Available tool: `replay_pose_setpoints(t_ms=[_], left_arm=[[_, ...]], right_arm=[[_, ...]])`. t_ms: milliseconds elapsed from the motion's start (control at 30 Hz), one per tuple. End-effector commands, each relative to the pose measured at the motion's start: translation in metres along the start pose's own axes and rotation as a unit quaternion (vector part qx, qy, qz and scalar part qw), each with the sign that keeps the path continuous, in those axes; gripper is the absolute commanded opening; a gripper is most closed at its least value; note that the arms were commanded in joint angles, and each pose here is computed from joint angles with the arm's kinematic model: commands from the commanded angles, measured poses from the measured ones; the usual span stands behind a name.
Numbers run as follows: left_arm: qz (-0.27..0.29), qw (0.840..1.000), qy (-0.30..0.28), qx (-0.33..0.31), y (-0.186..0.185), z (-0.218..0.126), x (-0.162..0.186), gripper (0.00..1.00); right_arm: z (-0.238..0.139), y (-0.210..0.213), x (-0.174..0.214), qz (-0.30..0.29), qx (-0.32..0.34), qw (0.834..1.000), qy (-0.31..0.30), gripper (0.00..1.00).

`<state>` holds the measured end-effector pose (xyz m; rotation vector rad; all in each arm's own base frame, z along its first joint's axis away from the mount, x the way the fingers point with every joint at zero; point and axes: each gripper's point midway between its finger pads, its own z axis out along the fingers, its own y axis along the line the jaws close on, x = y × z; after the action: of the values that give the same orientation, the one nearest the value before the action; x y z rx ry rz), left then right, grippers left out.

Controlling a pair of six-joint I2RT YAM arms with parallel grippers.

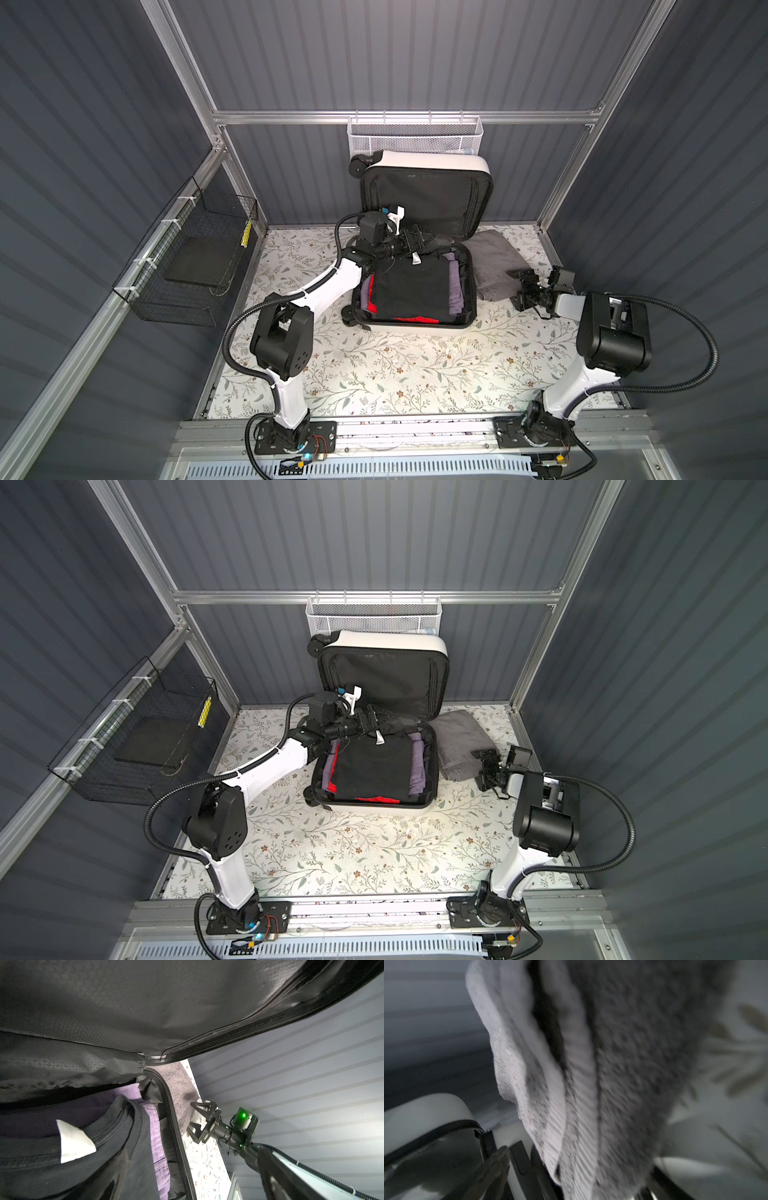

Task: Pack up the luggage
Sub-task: 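Grasp the grey towel with the right gripper while the left holds the shirt, then lift the grey towel with the right gripper and carry it over the suitcase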

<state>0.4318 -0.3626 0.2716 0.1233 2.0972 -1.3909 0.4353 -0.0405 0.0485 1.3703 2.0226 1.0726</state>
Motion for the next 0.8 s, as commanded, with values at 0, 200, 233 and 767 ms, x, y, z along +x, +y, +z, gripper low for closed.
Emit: replay_pose_setpoints(t_ms=[0, 200, 233, 767], left_arm=[[-0.001, 1.000, -0.002, -0.002, -0.004, 0.003, -0.006, 1.00], [-0.003, 1.000, 0.001, -0.004, -0.004, 0.003, -0.005, 1.00], [-0.003, 1.000, 0.000, -0.004, -0.005, 0.002, -0.005, 1.00], [0.015, 1.000, -0.010, -0.014, -0.016, -0.014, -0.019, 1.00]], right_arm=[[0.018, -0.021, -0.006, 0.026, 0.039, 0.999, -0.011, 0.78], [0.027, -0.015, -0.010, 0.017, 0.026, 0.999, -0.007, 0.33], [0.027, -0.013, -0.010, 0.013, 0.022, 1.000, -0.006, 0.24], [-0.077, 0.100, -0.013, -0.093, -0.055, 0.991, -0.073, 0.00]])
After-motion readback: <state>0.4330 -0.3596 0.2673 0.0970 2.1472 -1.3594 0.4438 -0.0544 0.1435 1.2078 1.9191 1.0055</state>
